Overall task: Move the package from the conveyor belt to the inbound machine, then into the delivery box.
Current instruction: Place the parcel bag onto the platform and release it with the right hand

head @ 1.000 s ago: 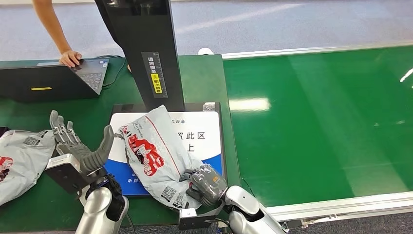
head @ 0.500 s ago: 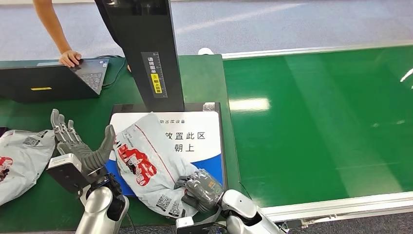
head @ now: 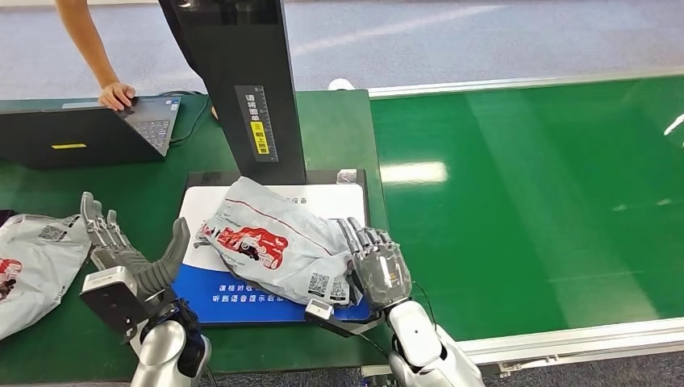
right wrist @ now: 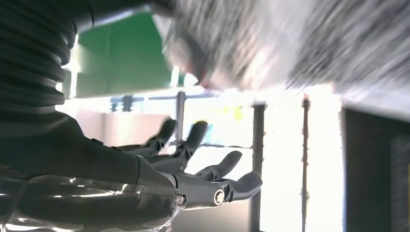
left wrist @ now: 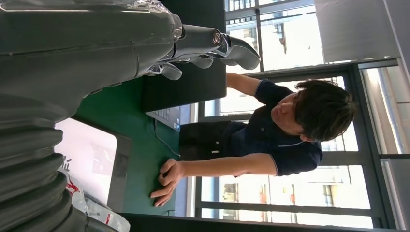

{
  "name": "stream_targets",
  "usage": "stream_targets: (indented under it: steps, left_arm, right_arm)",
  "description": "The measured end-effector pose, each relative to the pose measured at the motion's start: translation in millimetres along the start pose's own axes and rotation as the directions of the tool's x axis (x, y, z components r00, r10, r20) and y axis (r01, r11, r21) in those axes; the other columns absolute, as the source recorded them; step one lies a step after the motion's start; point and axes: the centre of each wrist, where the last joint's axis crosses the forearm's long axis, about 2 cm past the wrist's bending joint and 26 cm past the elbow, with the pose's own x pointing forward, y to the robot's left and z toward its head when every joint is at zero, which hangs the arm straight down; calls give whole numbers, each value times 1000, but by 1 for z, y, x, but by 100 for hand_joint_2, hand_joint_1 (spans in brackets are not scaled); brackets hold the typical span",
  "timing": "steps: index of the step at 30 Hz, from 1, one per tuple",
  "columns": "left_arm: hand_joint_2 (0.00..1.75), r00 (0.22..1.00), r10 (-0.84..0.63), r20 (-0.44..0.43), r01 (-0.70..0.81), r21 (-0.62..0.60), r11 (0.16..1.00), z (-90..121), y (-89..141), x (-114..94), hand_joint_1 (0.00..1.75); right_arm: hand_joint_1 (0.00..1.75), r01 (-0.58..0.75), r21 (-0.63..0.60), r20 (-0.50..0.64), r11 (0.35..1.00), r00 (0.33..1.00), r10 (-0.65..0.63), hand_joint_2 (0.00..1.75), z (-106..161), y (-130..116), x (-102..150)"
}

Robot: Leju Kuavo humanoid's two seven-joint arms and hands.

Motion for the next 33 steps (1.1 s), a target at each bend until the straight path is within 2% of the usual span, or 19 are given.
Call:
stream_targets:
  steps: [5, 9, 16, 18, 20, 21, 23, 25, 27, 28, 30, 33]
  left_arm:
    - [175, 1000, -4, -3, 4, 18, 1000, 0, 1, 1, 0]
    - [175, 1000, -4, -4, 4, 24, 1000, 0, 1, 2, 0]
    - [175, 1000, -14, -11, 14, 32, 999, 3, 1, 3, 0]
    - [175, 1000, -16, -13, 17, 31, 999, 4, 2, 2, 0]
    - [175, 1000, -21, -8, 21, 21, 1000, 4, 2, 2, 0]
    - [175, 1000, -25, -1, 25, 8, 1000, 4, 2, 2, 0]
    - [175, 999, -35, 18, 36, -31, 999, 4, 2, 3, 0]
    - [175, 999, -36, 35, 39, -78, 996, 4, 0, 4, 0]
    - [175, 999, -25, 46, 31, -129, 991, 5, -3, 5, 0]
    - [175, 999, -18, 49, 26, -154, 988, 5, -4, 6, 0]
    - [175, 999, -5, 51, 15, -199, 980, 5, -6, 7, 0]
    - [175, 999, 11, 51, 3, -259, 966, 6, -9, 8, 0]
  right_arm:
    - [0, -27, -85, -168, 996, 986, 13, 175, -3, -6, -16]
    - [0, -48, -110, -229, 993, 973, 21, 175, -5, -7, -27]
    - [0, -47, -142, -224, 989, 975, 14, 175, -4, -11, -38]
    - [0, 12, -171, -203, 985, 978, -47, 175, -4, -17, -38]
    - [0, 159, -233, -143, 960, 970, -195, 175, -3, -28, -40]
    - [0, 256, -277, -107, 926, 950, -294, 175, -2, -32, -41]
    - [0, 443, -377, -54, 813, 866, -497, 175, 2, -37, -44]
    - [0, 594, -456, -20, 663, 738, -675, 175, 9, -40, -46]
    - [0, 708, -486, 31, 512, 599, -800, 175, 16, -43, -45]
    - [0, 752, -484, 64, 447, 539, -840, 175, 18, -45, -44]
    - [0, 810, -466, 125, 356, 458, -880, 175, 21, -50, -43]
    - [0, 843, -441, 185, 308, 421, -888, 175, 25, -58, -41]
